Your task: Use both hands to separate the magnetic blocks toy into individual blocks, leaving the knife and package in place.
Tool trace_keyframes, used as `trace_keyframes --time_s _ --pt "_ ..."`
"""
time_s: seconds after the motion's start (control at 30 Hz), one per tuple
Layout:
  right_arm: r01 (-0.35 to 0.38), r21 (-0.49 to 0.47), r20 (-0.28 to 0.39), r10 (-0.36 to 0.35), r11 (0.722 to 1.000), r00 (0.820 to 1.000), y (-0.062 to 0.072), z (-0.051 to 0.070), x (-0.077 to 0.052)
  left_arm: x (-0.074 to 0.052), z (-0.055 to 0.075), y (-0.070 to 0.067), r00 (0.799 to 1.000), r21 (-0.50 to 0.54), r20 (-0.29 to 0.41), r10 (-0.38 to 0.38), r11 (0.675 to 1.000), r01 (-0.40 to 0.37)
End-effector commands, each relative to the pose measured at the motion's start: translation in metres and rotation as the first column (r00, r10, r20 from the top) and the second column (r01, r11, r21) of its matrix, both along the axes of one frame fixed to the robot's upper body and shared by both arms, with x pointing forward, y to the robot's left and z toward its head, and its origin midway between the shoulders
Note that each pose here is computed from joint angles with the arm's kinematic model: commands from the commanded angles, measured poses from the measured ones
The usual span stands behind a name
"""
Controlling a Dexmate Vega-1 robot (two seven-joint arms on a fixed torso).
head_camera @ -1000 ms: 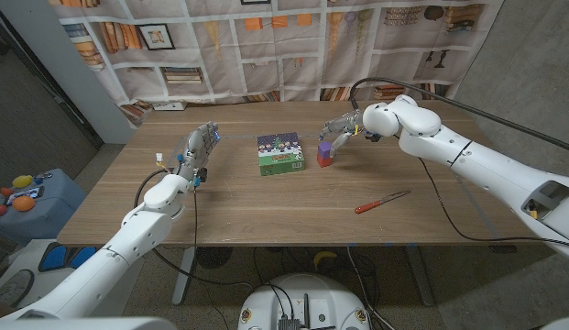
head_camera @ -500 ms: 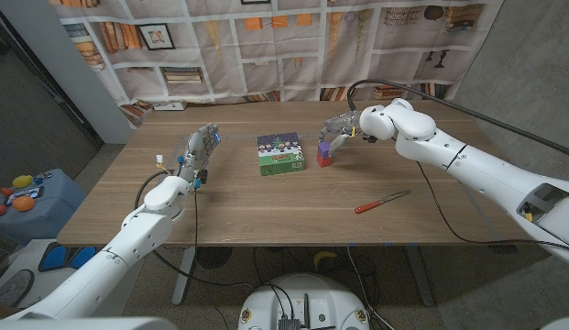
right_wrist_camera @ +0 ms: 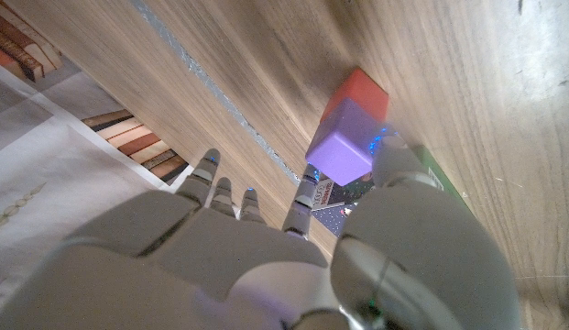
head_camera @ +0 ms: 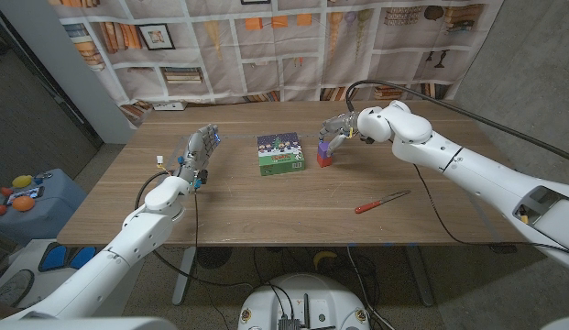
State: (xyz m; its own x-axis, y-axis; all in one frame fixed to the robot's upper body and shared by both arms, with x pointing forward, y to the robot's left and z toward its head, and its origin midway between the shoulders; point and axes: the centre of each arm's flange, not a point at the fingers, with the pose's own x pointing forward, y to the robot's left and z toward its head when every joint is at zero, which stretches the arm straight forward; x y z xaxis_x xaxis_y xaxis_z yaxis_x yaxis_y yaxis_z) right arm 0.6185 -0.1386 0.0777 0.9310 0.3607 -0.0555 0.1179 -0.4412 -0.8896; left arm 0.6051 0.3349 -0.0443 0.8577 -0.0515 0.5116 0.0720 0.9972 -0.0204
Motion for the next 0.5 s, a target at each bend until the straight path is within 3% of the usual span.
trace_keyframes --time_s 0.03,0.5 --pt "-0.001 0.023 0.016 0.001 1.0 1.0 0.001 -0.0033 0.0009 0.0024 -0.0001 -0.0003 1.0 0.0 -0.006 -0.003 1.0 0.003" --pt "-0.018 0.033 0.052 0.017 0.999 0.999 -0.0008 -0.0051 0.0012 0.0014 -0.0023 -0.0008 1.0 -0.006 -0.009 0.0 1.0 0.0"
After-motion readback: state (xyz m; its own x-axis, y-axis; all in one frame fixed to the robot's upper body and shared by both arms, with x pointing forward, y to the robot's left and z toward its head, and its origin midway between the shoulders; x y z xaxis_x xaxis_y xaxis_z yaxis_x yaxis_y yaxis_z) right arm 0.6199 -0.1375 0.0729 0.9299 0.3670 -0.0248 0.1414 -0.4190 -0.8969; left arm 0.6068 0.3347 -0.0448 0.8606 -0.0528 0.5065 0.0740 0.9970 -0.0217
